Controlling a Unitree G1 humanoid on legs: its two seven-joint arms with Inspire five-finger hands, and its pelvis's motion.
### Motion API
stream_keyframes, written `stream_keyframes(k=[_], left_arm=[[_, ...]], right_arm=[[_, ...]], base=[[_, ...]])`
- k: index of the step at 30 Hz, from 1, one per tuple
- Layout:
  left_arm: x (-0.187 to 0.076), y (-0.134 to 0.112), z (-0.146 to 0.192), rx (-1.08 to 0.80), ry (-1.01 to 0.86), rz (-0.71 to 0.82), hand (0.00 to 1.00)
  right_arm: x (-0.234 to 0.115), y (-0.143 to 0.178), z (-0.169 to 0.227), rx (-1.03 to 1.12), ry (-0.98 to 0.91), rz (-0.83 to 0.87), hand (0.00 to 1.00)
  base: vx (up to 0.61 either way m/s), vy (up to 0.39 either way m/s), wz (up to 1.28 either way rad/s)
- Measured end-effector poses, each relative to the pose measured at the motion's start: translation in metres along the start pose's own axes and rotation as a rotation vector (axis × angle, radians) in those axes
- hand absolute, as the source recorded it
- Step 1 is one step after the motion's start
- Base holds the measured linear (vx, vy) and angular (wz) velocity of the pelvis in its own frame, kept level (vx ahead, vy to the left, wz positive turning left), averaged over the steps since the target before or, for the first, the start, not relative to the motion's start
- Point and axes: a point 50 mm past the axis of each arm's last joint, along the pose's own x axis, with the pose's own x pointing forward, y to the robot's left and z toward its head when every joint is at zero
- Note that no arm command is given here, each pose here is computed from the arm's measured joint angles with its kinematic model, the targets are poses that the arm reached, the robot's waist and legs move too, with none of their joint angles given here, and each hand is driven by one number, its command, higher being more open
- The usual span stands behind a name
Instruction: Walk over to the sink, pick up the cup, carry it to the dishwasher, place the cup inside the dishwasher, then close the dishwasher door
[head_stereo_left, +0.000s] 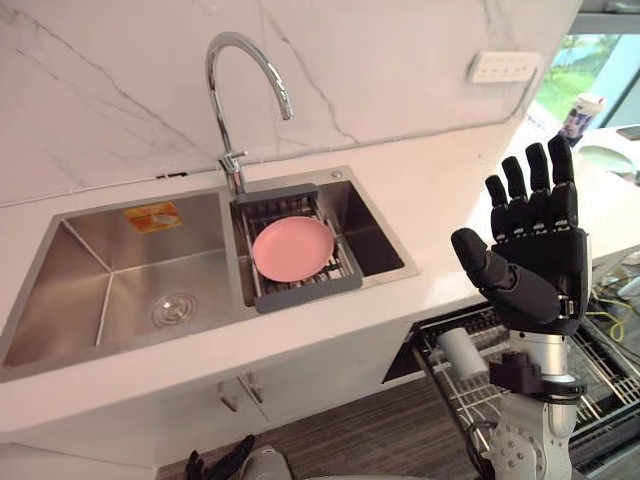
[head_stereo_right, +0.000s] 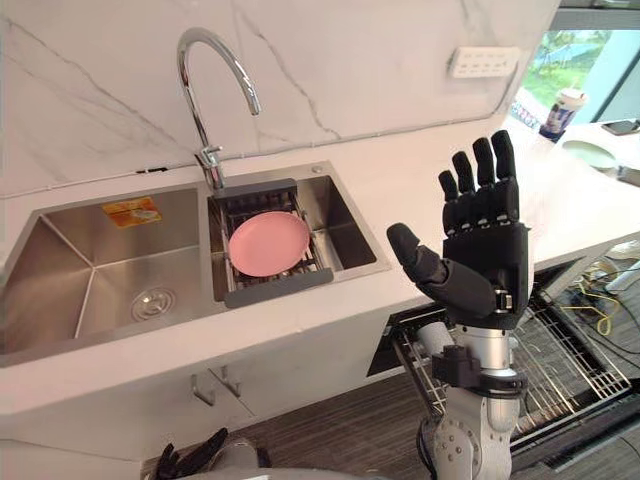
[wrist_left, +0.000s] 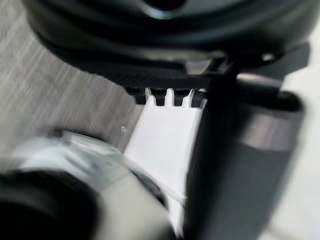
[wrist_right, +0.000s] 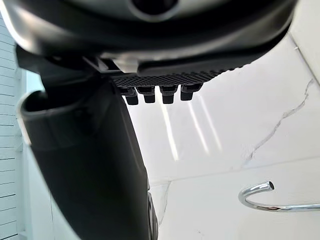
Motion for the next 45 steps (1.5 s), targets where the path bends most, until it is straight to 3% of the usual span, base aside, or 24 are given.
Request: stream_keyframes(k=[6,16,32,35,40,45], left_arm=[[0.005,0.0,0.013,-0.016,-0.038,0.015,1.0],[0.006,0.016,0.002,0.006,0.053,0.086,1.0],[0.004,0.008,0.002,-0.037,0.042,0.095,1.0],[0.003,0.01,0.001,-0.046,0.042,0.096,1.0],[0.007,0.022,0.003,0.041,0.07,0.082,1.0],[0.012,0.032,0.012,0.127,0.084,0.067,1.0]], right_arm=[[0.011,0.027,-0.008,0.052,0.007,0.146,1.0],[0.01,0.02,-0.005,0.024,-0.005,0.124,1.0],[0.013,0.012,-0.007,0.0,0.021,0.096,1.0],[0.014,0.007,-0.011,-0.103,0.088,0.142,1.0],[0.033,-0.021,-0.012,-0.618,0.328,0.432,1.0],[0.064,-0.024,-0.002,-0.871,0.359,0.62,1.0]], base=[[0.25,0.226,-0.14],[0.07,0.046,0.14],[0.03,-0.047,0.13],[0.04,-0.015,0.05],[0.05,-0.028,0.07],[0.0,-0.005,0.01]])
